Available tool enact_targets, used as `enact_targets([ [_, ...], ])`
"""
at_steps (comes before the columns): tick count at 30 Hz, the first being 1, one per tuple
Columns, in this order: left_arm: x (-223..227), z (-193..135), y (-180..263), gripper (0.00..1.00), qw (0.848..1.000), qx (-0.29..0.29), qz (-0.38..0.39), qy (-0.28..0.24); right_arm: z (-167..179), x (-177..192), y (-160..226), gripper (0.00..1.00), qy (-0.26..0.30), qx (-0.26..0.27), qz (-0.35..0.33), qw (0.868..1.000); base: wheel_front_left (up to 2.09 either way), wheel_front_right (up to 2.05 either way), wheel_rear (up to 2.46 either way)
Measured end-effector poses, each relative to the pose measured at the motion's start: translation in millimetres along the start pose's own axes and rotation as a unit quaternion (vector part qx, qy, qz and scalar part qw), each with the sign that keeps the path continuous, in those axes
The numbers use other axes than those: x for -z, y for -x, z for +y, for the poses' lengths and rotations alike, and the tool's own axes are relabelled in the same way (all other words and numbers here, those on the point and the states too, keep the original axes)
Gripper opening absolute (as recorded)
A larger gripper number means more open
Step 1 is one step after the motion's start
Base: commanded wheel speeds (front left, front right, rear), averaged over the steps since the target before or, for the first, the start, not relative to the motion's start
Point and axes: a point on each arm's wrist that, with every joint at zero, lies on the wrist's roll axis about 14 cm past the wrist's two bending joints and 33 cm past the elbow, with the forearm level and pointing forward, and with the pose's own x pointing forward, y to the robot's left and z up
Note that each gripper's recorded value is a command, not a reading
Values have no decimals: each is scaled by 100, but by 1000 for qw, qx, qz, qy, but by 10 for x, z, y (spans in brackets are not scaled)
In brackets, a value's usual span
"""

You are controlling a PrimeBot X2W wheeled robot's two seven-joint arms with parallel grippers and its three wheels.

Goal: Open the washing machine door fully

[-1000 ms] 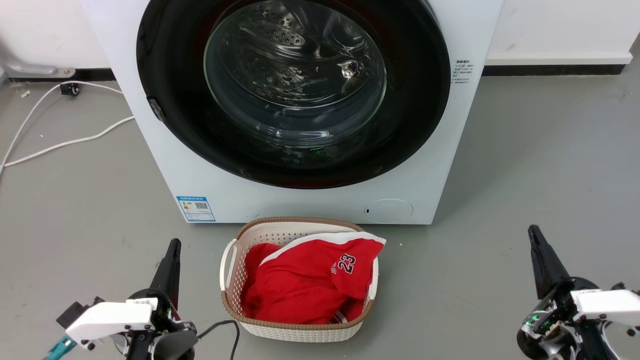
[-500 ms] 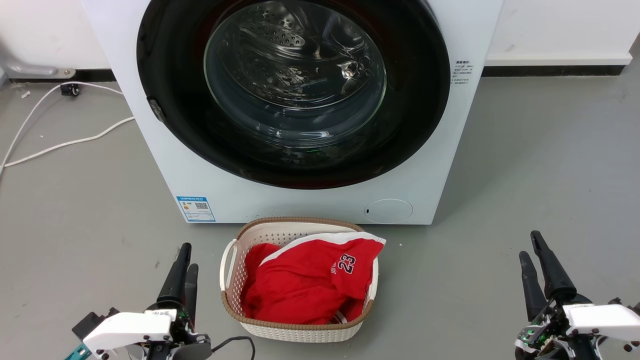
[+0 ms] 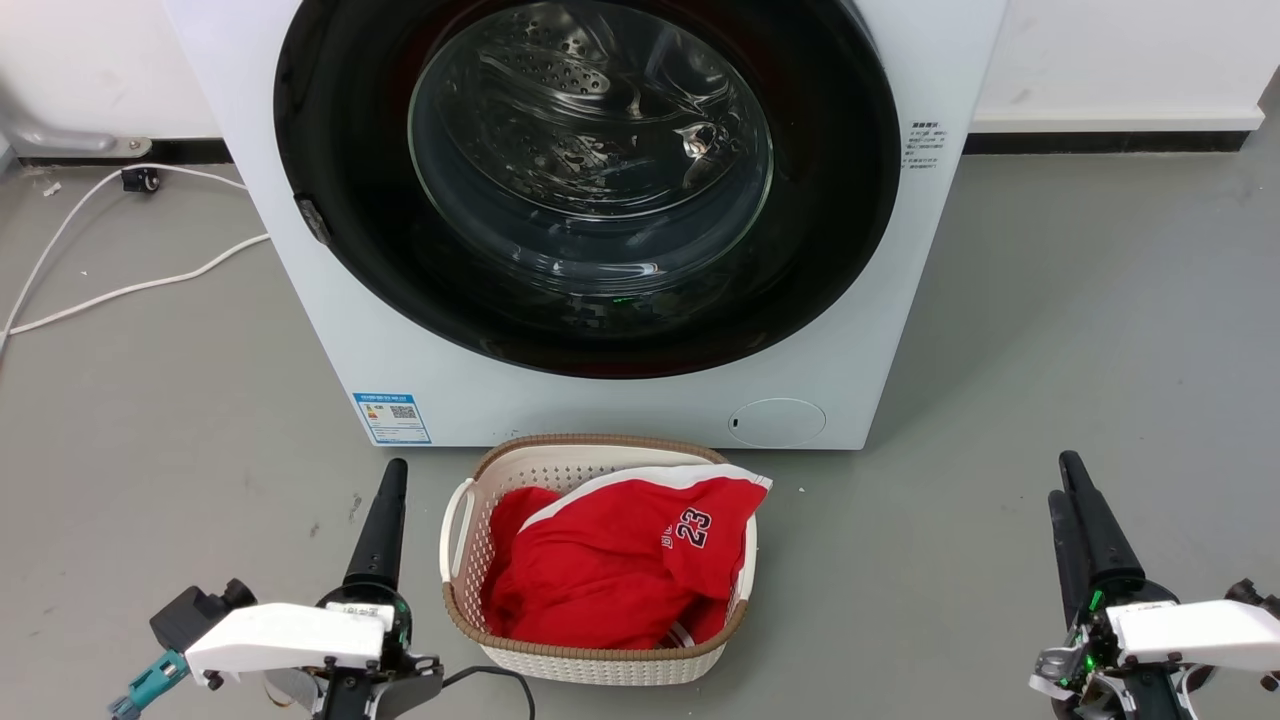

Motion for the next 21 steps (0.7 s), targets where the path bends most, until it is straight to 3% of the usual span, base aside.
enact_targets([
  [10, 69, -115, 0, 100, 992, 21, 8, -121, 101, 10, -17, 100, 122, -19, 5, 992, 0, 0, 0],
  [21, 98, -155, 14, 100, 967, 35, 11, -251, 139, 74, -24, 100, 283, -33, 21, 958, 0, 0, 0],
])
